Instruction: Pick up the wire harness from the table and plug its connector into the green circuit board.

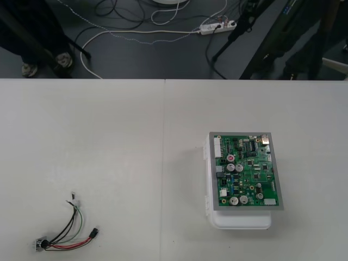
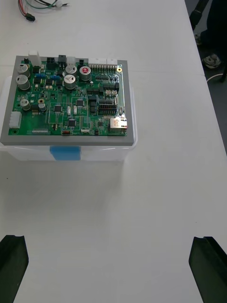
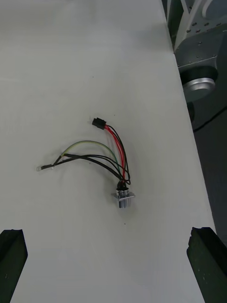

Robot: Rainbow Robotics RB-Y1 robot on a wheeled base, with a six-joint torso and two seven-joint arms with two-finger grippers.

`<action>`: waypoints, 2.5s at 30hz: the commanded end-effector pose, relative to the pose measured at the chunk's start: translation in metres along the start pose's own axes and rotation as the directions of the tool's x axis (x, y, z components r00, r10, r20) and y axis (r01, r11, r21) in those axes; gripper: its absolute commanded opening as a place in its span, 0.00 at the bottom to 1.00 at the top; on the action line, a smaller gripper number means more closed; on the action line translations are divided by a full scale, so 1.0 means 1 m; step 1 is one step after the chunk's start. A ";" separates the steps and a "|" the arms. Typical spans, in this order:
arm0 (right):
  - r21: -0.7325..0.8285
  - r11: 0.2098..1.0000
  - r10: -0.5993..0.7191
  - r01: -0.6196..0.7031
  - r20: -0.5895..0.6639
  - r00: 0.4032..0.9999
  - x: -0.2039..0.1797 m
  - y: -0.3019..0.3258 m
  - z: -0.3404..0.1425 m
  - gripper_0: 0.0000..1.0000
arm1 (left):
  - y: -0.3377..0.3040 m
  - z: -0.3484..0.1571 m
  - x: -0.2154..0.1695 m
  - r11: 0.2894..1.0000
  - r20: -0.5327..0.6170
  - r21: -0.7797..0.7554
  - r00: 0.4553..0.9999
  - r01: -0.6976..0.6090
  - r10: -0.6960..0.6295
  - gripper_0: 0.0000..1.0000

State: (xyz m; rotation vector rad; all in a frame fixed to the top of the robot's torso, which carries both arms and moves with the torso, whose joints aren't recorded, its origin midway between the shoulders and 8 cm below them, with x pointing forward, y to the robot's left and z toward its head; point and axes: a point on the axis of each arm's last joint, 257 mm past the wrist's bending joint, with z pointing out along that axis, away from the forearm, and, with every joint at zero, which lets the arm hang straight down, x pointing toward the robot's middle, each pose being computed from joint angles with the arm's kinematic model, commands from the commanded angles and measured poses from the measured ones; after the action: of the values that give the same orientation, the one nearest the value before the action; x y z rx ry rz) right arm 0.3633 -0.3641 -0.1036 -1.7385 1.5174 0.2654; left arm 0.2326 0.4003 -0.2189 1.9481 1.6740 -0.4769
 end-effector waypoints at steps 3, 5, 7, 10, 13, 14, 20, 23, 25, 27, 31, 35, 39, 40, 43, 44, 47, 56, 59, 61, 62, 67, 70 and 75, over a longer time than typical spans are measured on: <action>-0.031 0.998 0.050 -0.050 0.002 0.999 0.009 0.019 0.008 1.00 | -0.011 -0.001 0.018 0.994 -0.093 0.004 0.990 0.106 -0.105 1.00; -0.018 0.999 0.044 -0.044 0.008 0.999 0.007 0.017 0.007 1.00 | -0.014 0.003 0.022 0.993 -0.102 0.000 0.988 0.118 -0.117 1.00; -0.017 0.999 0.044 -0.044 0.012 0.999 0.007 0.017 0.008 1.00 | -0.018 0.007 0.028 0.992 -0.117 -0.004 0.985 0.129 -0.128 1.00; -0.016 0.999 0.044 -0.044 0.017 0.999 0.007 0.017 0.009 1.00 | -0.020 0.013 0.033 0.990 -0.124 -0.014 0.982 0.141 -0.142 1.00; -0.013 0.999 0.047 -0.047 0.040 0.998 0.004 0.018 0.012 1.00 | -0.023 0.022 0.038 0.989 -0.134 -0.027 0.980 0.145 -0.147 1.00; -0.011 0.999 0.050 -0.050 0.052 0.997 0.002 0.019 0.014 1.00 | -0.022 0.025 0.039 0.989 -0.136 -0.033 0.980 0.144 -0.148 1.00; 0.011 0.996 0.083 -0.085 0.159 0.984 -0.010 0.023 0.028 1.00 | -0.019 0.041 0.044 0.988 -0.158 -0.076 0.976 0.138 -0.149 1.00; 0.016 0.995 0.098 -0.103 0.207 0.973 -0.017 0.024 0.031 1.00 | -0.015 0.048 0.050 0.987 -0.197 -0.116 0.971 0.112 -0.134 1.00; 0.013 0.992 0.115 -0.122 0.241 0.964 -0.022 0.027 0.031 1.00 | -0.014 0.052 0.052 0.986 -0.218 -0.136 0.968 0.093 -0.122 1.00; 0.001 0.990 0.135 -0.142 0.299 0.945 -0.033 0.031 0.031 1.00 | -0.014 0.056 0.052 0.984 -0.228 -0.156 0.966 0.084 -0.118 1.00; -0.052 0.982 0.189 -0.183 0.393 0.900 -0.052 0.043 0.037 1.00 | -0.014 0.063 0.053 0.981 -0.242 -0.179 0.963 0.077 -0.120 1.00; -0.062 0.977 0.210 -0.205 0.465 0.860 -0.067 0.044 0.038 1.00 | -0.014 0.075 0.057 0.976 -0.254 -0.204 0.959 0.076 -0.127 1.00; -0.067 0.975 0.218 -0.213 0.489 0.844 -0.073 0.045 0.041 1.00 | -0.011 0.086 0.060 0.971 -0.271 -0.230 0.954 0.065 -0.128 1.00; -0.068 0.974 0.221 -0.216 0.495 0.840 -0.074 0.045 0.042 1.00 | -0.011 0.088 0.060 0.970 -0.272 -0.233 0.954 0.064 -0.128 1.00; -0.070 0.971 0.230 -0.228 0.528 0.817 -0.082 0.045 0.044 1.00 | -0.011 0.095 0.061 0.970 -0.276 -0.237 0.953 0.062 -0.128 1.00; -0.071 0.971 0.230 -0.228 0.537 0.812 -0.085 0.043 0.045 1.00 | -0.011 0.097 0.061 0.969 -0.274 -0.238 0.953 0.063 -0.129 1.00; -0.085 0.964 0.256 -0.253 0.559 0.789 -0.093 0.036 0.047 1.00 | -0.011 0.106 0.061 0.968 -0.274 -0.244 0.953 0.060 -0.128 1.00; -0.078 0.960 0.258 -0.268 0.614 0.745 -0.103 0.031 0.049 1.00 | -0.015 0.126 0.061 0.962 -0.264 -0.260 0.953 0.077 -0.148 1.00; -0.064 0.962 0.240 -0.264 0.657 0.715 -0.114 0.023 0.051 1.00 | -0.016 0.130 0.063 0.958 -0.268 -0.273 0.950 0.086 -0.162 1.00; -0.048 0.964 0.224 -0.260 0.671 0.707 -0.116 0.021 0.051 1.00 | -0.017 0.133 0.065 0.954 -0.271 -0.284 0.947 0.095 -0.175 1.00; -0.046 0.965 0.220 -0.256 0.673 0.707 -0.117 0.021 0.051 1.00 | -0.017 0.134 0.065 0.954 -0.271 -0.285 0.946 0.096 -0.177 1.00; -0.033 0.973 0.190 -0.227 0.672 0.715 -0.121 0.023 0.051 1.00 | -0.022 0.147 0.068 0.942 -0.266 -0.300 0.935 0.150 -0.234 1.00; -0.018 0.978 0.167 -0.207 0.662 0.731 -0.121 0.023 0.052 1.00 | -0.024 0.155 0.067 0.933 -0.257 -0.310 0.928 0.184 -0.268 1.00; -0.008 0.981 0.153 -0.192 0.636 0.756 -0.115 0.023 0.058 1.00 | -0.027 0.165 0.066 0.932 -0.256 -0.307 0.926 0.194 -0.277 1.00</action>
State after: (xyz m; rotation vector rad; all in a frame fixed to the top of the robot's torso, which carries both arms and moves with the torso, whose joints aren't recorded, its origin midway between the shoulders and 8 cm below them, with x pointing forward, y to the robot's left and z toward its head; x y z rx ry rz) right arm 0.3297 -0.2437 -0.0919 -1.1876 1.2195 0.8896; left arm 0.2338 0.3709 -0.3860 1.7252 2.0481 -0.0161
